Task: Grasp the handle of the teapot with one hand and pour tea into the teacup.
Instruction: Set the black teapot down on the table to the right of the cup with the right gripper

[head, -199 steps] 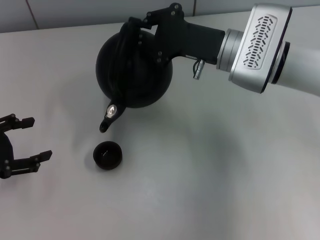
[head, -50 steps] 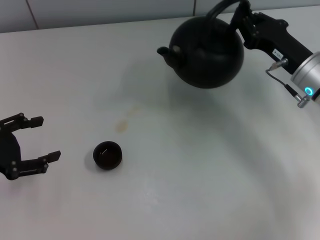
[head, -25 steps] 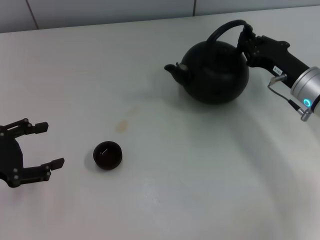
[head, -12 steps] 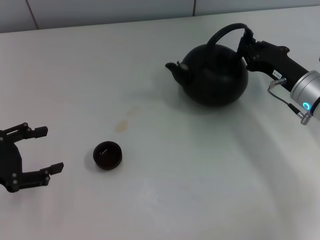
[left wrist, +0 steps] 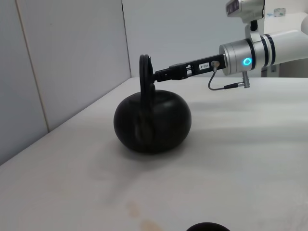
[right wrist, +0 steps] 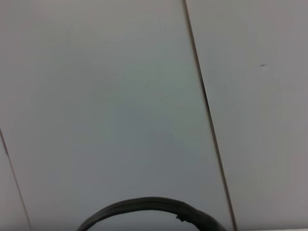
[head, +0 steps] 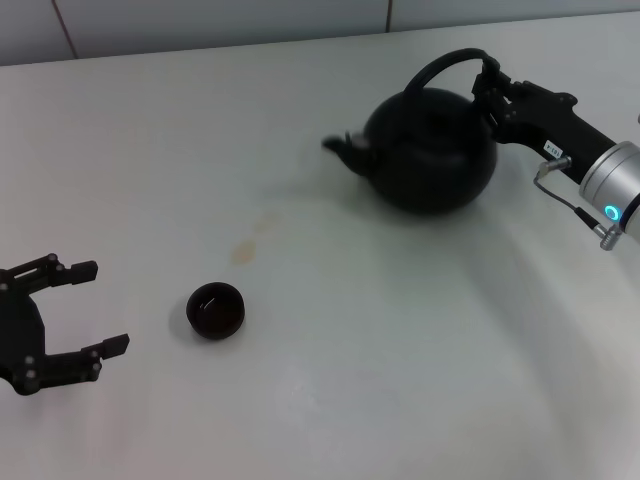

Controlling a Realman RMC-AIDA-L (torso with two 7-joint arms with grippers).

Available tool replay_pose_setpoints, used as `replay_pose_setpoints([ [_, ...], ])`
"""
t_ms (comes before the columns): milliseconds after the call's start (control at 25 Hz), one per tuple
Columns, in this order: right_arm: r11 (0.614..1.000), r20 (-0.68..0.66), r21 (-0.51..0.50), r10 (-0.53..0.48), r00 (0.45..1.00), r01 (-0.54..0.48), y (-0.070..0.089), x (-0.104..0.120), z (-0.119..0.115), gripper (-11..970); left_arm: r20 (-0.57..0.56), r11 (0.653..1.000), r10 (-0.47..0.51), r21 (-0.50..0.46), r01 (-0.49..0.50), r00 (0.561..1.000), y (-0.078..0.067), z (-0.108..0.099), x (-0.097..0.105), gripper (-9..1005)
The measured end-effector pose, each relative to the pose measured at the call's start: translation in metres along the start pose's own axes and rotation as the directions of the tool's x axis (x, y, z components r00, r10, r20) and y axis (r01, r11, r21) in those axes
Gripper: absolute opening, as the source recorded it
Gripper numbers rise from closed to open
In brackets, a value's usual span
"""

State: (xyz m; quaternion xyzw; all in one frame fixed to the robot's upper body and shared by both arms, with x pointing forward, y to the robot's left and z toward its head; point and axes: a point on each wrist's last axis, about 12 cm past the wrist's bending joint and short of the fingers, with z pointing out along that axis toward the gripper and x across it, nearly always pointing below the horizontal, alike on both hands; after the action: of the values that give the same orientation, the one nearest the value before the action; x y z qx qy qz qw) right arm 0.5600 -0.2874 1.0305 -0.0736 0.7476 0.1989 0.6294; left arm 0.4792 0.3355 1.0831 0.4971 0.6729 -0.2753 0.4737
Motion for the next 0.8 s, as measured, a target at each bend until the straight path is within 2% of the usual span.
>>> replay_pose_setpoints([
  [320, 1.000, 0.002, -0.006, -0.012, 1.000, 0.012, 0.001, -0.001, 0.001, 211, 0.008, 1.000, -0.006, 0.009, 0.006, 1.000, -0.003, -0.001, 0.000, 846],
  [480, 1.000, 0.009, -0.012, -0.016, 1.000, 0.016, 0.001, -0.002, 0.001, 433, 0.010, 1.000, -0.006, 0.010, 0.006, 1.000, -0.003, -0.001, 0.000, 846],
  [680, 1.000, 0.036, -0.020, -0.009, 0.999, 0.010, 0.001, -0.004, -0.003, 664, 0.020, 1.000, -0.007, 0.011, 0.006, 1.000, -0.004, -0.003, -0.001, 846],
  [800, 0.999, 0.083, -0.034, 0.004, 0.997, -0.001, 0.001, -0.006, -0.011, 720, 0.070, 1.000, 0.007, 0.008, -0.007, 0.998, -0.007, -0.012, -0.003, 847],
])
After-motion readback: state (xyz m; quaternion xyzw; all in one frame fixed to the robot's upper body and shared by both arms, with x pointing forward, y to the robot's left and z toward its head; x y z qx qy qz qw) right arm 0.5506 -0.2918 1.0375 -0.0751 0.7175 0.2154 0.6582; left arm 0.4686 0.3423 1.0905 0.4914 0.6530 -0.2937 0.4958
